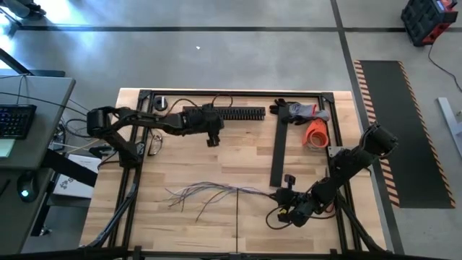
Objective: Ziptie cables
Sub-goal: Put the cable wires into the black cable duct
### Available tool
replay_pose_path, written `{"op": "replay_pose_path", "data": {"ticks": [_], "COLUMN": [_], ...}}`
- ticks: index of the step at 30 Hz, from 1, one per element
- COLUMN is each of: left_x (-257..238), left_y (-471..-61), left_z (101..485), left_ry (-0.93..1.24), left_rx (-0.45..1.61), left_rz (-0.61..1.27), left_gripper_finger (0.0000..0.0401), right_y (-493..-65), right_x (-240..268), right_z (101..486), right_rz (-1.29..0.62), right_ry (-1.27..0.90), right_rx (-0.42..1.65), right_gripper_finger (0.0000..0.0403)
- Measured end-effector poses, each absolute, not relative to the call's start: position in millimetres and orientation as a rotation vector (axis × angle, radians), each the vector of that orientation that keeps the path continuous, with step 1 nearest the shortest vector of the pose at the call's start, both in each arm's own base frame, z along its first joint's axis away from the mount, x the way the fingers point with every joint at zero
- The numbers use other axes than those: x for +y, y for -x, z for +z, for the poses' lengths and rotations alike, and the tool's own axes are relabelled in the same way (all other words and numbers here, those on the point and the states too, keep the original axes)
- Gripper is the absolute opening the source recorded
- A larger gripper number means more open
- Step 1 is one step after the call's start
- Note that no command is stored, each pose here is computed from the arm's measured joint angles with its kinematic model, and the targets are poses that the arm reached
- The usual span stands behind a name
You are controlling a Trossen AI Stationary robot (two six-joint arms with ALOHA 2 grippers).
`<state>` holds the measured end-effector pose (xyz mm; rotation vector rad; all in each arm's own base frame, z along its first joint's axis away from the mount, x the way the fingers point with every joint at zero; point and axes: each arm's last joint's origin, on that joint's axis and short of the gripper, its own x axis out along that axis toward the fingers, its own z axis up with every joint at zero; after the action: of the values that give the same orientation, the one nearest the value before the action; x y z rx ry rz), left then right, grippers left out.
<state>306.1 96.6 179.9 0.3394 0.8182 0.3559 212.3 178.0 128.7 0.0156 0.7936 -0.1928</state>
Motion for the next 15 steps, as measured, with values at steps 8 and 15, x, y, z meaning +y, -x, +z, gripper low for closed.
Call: {"op": "replay_pose_path", "data": {"ticks": [8,15], "left_x": [140,161], "left_y": [-297,-301], "left_z": [151,127], "left_ry": [-0.604,-0.681], "left_rx": [1.007,1.060], "left_rz": [0.358,0.503], "left_gripper_finger": [0.0195,0.0182], "right_y": [-217,-218], "right_x": [170,168], "right_z": [128,128], "right_rz": [-0.225,-0.230], "right_ry": [0.019,0.032], "right_rx": [0.801,0.806], "right_gripper_finger": [0.0012,0.0012]}}
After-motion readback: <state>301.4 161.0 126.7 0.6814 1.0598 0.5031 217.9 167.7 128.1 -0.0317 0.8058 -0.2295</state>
